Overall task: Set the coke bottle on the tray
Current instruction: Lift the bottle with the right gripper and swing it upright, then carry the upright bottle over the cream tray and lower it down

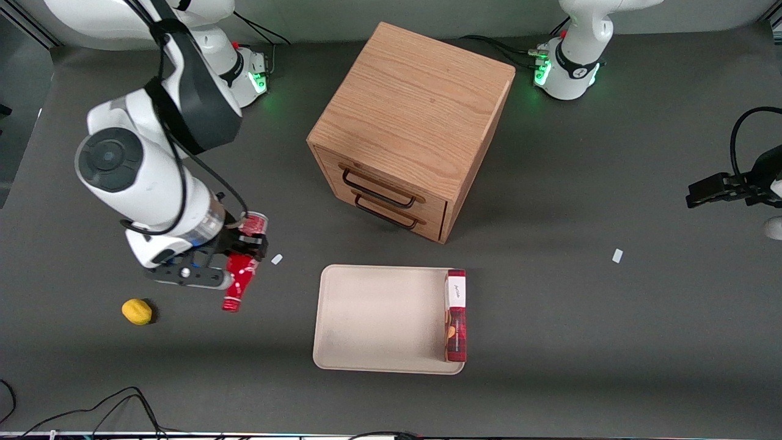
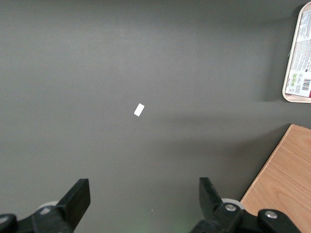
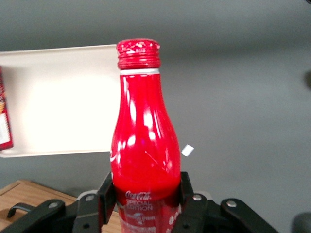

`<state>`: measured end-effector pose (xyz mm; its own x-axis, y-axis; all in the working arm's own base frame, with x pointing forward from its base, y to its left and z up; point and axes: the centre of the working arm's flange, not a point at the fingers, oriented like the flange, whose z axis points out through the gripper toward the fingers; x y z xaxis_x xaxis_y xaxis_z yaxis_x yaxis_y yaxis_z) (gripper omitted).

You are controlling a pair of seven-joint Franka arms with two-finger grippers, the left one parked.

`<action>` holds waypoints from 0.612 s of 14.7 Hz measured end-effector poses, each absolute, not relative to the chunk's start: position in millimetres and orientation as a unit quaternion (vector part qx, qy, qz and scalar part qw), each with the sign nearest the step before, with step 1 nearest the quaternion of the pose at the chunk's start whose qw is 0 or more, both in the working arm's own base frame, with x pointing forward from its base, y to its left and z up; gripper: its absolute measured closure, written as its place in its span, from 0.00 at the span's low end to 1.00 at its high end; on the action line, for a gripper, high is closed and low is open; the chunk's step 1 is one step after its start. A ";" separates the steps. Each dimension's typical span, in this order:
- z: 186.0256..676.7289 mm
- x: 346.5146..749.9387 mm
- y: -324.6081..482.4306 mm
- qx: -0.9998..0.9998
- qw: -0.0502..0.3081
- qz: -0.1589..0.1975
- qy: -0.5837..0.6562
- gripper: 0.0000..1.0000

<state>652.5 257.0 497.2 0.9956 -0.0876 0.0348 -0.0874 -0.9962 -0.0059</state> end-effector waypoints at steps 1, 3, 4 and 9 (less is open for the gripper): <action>488.0 658.4 271.5 -0.999 0.006 -0.018 0.029 0.45; 465.3 674.2 294.5 -0.999 0.020 -0.030 0.002 0.45; 452.7 683.3 300.4 -0.999 0.028 -0.041 -0.014 0.45; 362.1 714.4 303.9 -0.997 0.043 -0.049 -0.039 0.45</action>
